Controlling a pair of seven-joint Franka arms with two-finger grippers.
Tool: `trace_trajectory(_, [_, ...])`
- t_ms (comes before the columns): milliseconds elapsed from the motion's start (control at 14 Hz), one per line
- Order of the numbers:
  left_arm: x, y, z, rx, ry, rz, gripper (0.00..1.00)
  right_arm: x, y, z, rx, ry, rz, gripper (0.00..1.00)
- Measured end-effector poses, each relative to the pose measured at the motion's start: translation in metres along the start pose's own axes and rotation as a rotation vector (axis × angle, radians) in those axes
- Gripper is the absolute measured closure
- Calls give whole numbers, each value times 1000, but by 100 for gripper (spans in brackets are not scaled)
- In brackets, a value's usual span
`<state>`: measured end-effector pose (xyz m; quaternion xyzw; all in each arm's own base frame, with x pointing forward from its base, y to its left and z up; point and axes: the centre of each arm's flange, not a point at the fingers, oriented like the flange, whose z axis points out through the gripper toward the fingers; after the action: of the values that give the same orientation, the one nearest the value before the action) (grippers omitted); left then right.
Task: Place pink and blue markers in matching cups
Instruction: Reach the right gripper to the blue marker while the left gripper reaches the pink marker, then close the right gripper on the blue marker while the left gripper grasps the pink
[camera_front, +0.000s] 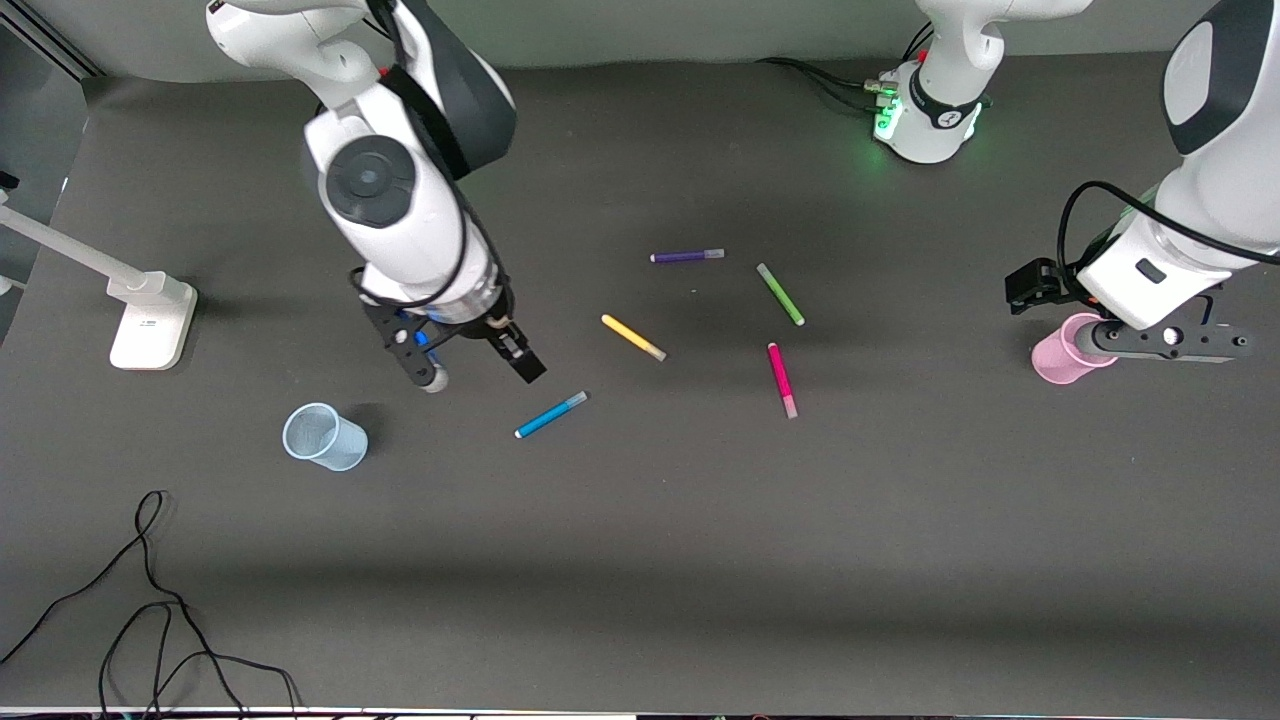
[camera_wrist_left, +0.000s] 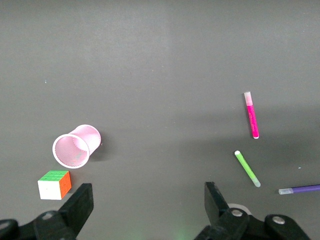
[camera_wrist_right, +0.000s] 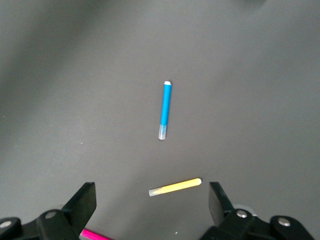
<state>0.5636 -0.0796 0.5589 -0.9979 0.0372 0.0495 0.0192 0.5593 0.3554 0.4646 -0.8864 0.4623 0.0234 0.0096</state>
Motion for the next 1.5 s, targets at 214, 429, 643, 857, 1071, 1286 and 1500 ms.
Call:
trace_trajectory(214, [0,2,1,1,-4,2,1,0,-3,15,-24,0,46,0])
trace_trajectory(429, [-1,10,3,0,-7,-30,1,1,-7,44,-68,1,53,0])
trace_trajectory(643, [-5,48,6,3,-12,-108,2,2,-15,85,-91,4,68,0])
trace_trajectory(857, [-2,95,23,2,-11,-169,2,5,-24,122,-86,9,90,0])
trace_trajectory(1071, [13,140,62,-12,-13,-248,2,7,-30,158,-87,13,106,0])
trace_trajectory(1286, [31,183,123,-26,-32,-298,4,10,-33,195,-85,18,120,0])
trace_trajectory(1500, [42,211,181,-46,-38,-304,6,8,-27,235,-81,23,128,0])
